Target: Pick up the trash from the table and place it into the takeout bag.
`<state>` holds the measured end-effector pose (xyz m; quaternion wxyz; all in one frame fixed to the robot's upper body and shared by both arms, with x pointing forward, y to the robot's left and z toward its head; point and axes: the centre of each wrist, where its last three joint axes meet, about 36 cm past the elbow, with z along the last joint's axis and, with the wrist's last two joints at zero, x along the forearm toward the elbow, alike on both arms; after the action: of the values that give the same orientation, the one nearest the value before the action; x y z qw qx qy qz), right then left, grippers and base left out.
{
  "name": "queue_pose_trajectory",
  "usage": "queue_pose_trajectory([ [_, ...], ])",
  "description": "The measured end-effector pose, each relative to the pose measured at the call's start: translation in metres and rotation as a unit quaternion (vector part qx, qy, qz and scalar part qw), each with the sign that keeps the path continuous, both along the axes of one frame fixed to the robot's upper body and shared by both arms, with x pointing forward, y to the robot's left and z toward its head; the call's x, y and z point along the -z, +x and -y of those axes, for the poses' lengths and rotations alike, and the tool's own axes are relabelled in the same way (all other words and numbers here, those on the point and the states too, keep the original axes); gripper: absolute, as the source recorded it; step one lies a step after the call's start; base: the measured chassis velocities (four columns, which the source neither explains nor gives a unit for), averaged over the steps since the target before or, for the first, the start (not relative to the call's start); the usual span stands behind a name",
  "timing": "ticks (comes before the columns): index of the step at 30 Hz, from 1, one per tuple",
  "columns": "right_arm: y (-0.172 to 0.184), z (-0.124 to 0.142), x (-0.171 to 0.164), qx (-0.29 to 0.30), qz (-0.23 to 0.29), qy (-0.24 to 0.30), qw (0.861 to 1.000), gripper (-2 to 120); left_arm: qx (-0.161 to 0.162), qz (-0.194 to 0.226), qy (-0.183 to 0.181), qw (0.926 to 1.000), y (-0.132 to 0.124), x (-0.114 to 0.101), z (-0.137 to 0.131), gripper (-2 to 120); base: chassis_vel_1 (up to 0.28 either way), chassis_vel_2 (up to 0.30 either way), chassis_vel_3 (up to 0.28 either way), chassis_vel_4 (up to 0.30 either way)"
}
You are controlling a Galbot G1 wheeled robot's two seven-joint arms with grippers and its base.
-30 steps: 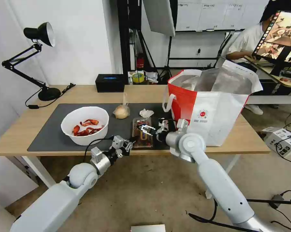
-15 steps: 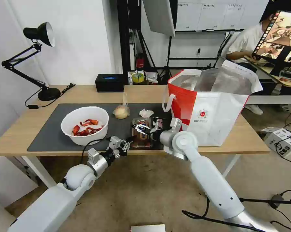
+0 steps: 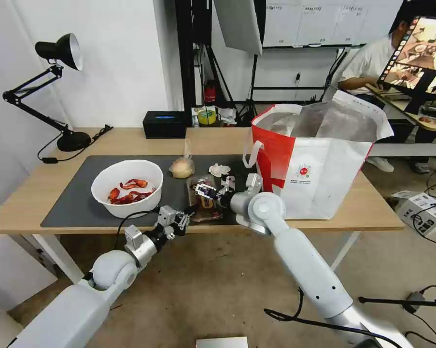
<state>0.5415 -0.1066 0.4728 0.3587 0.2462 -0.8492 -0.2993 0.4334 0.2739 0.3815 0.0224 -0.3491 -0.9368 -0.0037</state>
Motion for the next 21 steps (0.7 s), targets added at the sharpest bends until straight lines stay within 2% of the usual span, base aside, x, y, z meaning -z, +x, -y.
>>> queue_pose_trajectory([
  [20, 0.01, 0.005, -0.013, -0.033, 0.003, -0.011, 0.999, 100, -0.005, 0.004, -0.002, 1.0, -0.007, -0.001, -0.005, 0, 0.0, 0.0, 0.0, 0.0],
  [21, 0.01, 0.005, -0.012, -0.037, 0.001, -0.014, 0.999, 96, -0.005, 0.004, -0.002, 1.0, -0.008, -0.002, -0.005, 0, 0.0, 0.0, 0.0, 0.0],
])
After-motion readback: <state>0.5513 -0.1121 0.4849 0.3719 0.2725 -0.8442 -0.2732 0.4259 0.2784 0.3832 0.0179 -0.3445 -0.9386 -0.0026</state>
